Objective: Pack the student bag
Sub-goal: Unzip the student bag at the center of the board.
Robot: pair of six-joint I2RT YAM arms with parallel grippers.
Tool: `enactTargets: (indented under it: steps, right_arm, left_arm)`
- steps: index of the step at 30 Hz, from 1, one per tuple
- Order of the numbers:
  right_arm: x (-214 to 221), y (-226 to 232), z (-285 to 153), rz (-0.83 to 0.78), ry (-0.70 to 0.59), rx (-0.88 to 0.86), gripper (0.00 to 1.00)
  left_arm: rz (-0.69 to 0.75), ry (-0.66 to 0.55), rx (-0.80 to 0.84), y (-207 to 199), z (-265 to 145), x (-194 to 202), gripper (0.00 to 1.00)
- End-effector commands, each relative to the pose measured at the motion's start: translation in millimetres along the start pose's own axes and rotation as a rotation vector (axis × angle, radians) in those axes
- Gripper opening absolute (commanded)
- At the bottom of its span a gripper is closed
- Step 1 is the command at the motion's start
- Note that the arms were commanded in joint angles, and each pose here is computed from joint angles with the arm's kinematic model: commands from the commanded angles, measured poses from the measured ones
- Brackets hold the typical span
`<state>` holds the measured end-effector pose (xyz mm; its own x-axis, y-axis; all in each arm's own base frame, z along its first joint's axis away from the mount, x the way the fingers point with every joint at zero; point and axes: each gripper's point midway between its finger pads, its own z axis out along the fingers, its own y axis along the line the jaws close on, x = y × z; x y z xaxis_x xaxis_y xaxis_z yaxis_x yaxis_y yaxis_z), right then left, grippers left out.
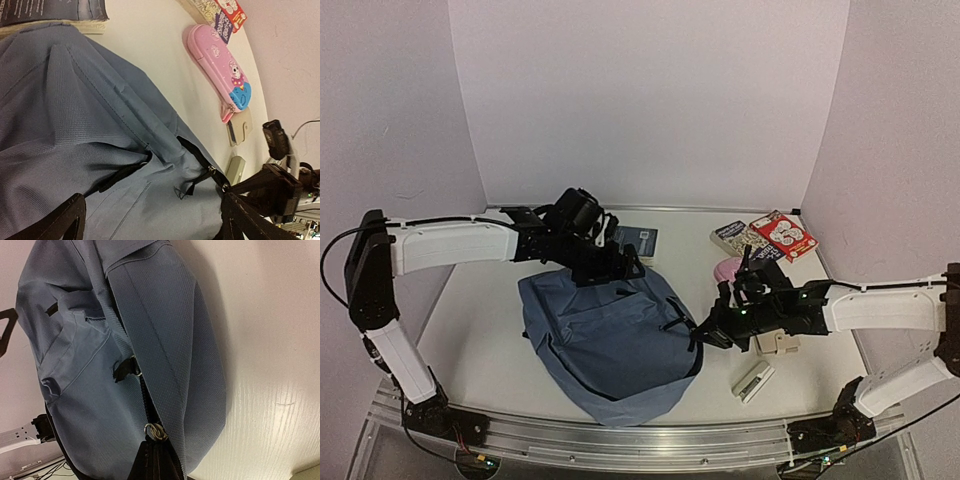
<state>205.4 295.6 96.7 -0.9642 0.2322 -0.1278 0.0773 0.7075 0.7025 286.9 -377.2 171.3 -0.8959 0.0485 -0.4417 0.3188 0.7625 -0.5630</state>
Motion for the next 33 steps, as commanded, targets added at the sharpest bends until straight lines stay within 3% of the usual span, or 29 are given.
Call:
enactTargets:
  steps: [1, 6, 15, 26, 33]
  right_arm:
    - [-8.4, 19.5, -11.5, -0.052, -0.043, -0.051, 0.00]
    - [-10.1, 20.0, -14.3, -0.057, -0.059, -0.053, 0.00]
    - [-10.2, 14.2, -14.5, -0.052, -0.069, -0.041, 0.00]
    - [-12.8, 19.3, -16.6, -0.052, -0.079, -0.051, 0.00]
    - [-10.7, 13.8, -14.6, -0.046, -0.073, -0.039, 0.00]
  left_arm:
    - [-0.002, -0.038, -0.025, -10.7, 20.1, -11.5, 0.90]
    - [0.033, 0.026, -0.147, 0.2, 42.7, -1.2, 0.72]
    - [0.036, 0.054, -0.192, 0.3, 61.4, 6.5, 0.46]
    - [0.011, 0.103, -0.180, -0.2, 76.9, 20.3, 0.40]
    - [-0.013, 0.112, -0.091, -14.1, 89.4, 21.7, 0.25]
